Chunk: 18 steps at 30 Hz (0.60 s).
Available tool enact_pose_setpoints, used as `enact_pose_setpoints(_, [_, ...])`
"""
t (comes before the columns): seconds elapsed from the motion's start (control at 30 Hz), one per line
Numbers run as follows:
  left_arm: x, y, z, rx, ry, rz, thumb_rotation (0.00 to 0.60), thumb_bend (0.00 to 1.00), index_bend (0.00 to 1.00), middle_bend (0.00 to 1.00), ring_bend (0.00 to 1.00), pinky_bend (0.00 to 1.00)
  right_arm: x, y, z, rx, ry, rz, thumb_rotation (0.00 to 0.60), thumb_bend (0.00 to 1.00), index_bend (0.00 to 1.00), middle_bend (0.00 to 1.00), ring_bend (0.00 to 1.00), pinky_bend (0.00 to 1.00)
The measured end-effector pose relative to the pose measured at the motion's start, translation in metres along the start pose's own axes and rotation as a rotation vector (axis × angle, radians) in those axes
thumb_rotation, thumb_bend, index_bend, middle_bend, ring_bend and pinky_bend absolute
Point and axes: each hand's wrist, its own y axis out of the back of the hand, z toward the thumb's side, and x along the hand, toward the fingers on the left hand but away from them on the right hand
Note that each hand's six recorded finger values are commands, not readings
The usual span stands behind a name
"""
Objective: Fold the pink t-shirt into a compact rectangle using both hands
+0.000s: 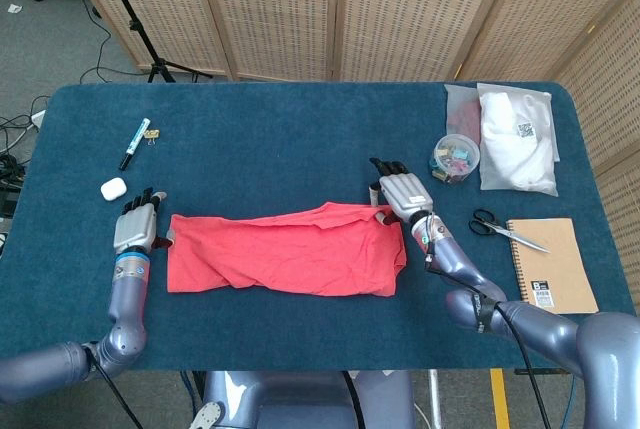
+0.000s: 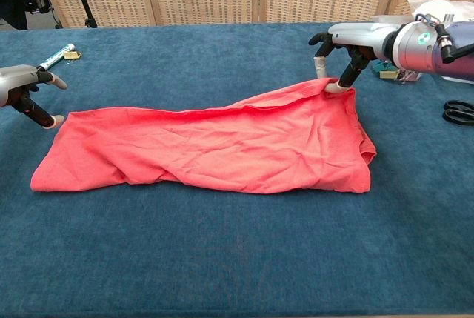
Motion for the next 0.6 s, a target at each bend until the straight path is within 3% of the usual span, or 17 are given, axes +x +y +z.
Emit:
enact_pose_setpoints(0.1, [-0.001, 0.003, -0.001, -0.013, -0.001, 0.009, 0.600, 0.40, 0.00, 0.00, 0.00, 0.00, 0.000, -0.002, 0.000, 0.004, -0.002, 0.001, 0.600, 0.45, 0.60, 0.00, 0.00, 0.00])
enact_pose_setpoints(0.17, [-0.003, 0.007, -0.001, -0.029, -0.008, 0.018, 0.600, 0.40, 0.00, 0.00, 0.00, 0.00, -0.001, -0.002, -0.002, 0.017, -0.007, -0.005, 0.600, 0.22, 0.27, 0.00, 0.00, 0.00])
enact_pose_setpoints(0.23, [-0.005, 0.011, -0.001, -0.039, -0.016, 0.028, 0.600, 0.40, 0.00, 0.00, 0.00, 0.00, 0.000, -0.003, -0.003, 0.030, -0.014, -0.010, 0.600, 0.04, 0.03, 0.00, 0.00, 0.00])
enact_pose_setpoints(0.27, [-0.006, 0.014, -0.002, -0.045, -0.021, 0.034, 0.600, 0.40, 0.00, 0.00, 0.00, 0.00, 0.000, -0.002, -0.005, 0.033, -0.020, -0.016, 0.600, 0.00, 0.00, 0.00, 0.00, 0.00])
enact_pose_setpoints(0.6, [-0.017, 0.032, -0.003, -0.067, -0.055, 0.066, 0.600, 0.40, 0.00, 0.00, 0.00, 0.00, 0.005, 0.013, -0.010, 0.061, -0.086, -0.153, 0.600, 0.00, 0.00, 0.00, 0.00, 0.00])
